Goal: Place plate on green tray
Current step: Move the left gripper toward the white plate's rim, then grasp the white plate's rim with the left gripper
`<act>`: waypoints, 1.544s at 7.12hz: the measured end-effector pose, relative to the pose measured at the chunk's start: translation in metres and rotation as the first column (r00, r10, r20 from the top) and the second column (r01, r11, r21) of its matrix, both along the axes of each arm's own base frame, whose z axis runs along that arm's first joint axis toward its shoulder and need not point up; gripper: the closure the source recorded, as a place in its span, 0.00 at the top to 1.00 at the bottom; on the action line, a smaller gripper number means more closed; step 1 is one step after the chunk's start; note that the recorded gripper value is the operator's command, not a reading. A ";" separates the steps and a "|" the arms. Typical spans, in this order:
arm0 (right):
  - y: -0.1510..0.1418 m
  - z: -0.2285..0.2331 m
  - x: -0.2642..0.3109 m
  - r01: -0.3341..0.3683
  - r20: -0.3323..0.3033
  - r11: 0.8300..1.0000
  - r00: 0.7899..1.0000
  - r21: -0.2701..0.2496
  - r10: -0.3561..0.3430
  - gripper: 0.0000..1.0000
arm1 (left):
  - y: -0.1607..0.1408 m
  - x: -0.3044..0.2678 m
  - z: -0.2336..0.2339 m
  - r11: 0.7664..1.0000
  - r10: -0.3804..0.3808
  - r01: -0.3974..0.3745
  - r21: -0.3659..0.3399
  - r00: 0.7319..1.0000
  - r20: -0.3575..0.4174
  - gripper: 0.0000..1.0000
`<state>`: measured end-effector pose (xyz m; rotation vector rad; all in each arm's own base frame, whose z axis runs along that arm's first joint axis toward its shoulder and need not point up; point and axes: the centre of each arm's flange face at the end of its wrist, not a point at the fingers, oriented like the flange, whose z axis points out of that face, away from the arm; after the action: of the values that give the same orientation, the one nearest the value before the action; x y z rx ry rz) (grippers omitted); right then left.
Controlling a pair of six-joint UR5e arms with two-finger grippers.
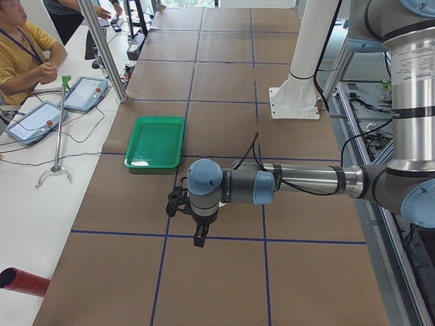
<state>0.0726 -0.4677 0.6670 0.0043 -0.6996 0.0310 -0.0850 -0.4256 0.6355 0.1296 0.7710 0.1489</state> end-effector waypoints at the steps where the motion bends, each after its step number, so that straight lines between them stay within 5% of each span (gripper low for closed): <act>1: 0.000 0.000 0.000 0.000 0.000 1.000 1.000 0.000 0.000 1.00 | -0.001 0.000 -0.002 1.000 0.000 0.000 0.012 1.000 0.001 1.00; 7: 0.000 0.000 0.000 0.000 0.000 1.000 1.000 0.000 0.000 1.00 | -0.011 0.018 0.010 0.998 0.019 -0.019 0.065 1.000 0.004 1.00; 11: 0.000 0.000 0.000 0.000 0.001 1.000 1.000 0.000 0.000 1.00 | -0.016 0.162 0.027 0.999 -0.038 0.039 0.016 0.996 -0.084 1.00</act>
<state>0.0725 -0.4677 0.6669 0.0046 -0.7004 0.0309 0.0772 -0.4417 0.6622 0.1679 0.8506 0.1140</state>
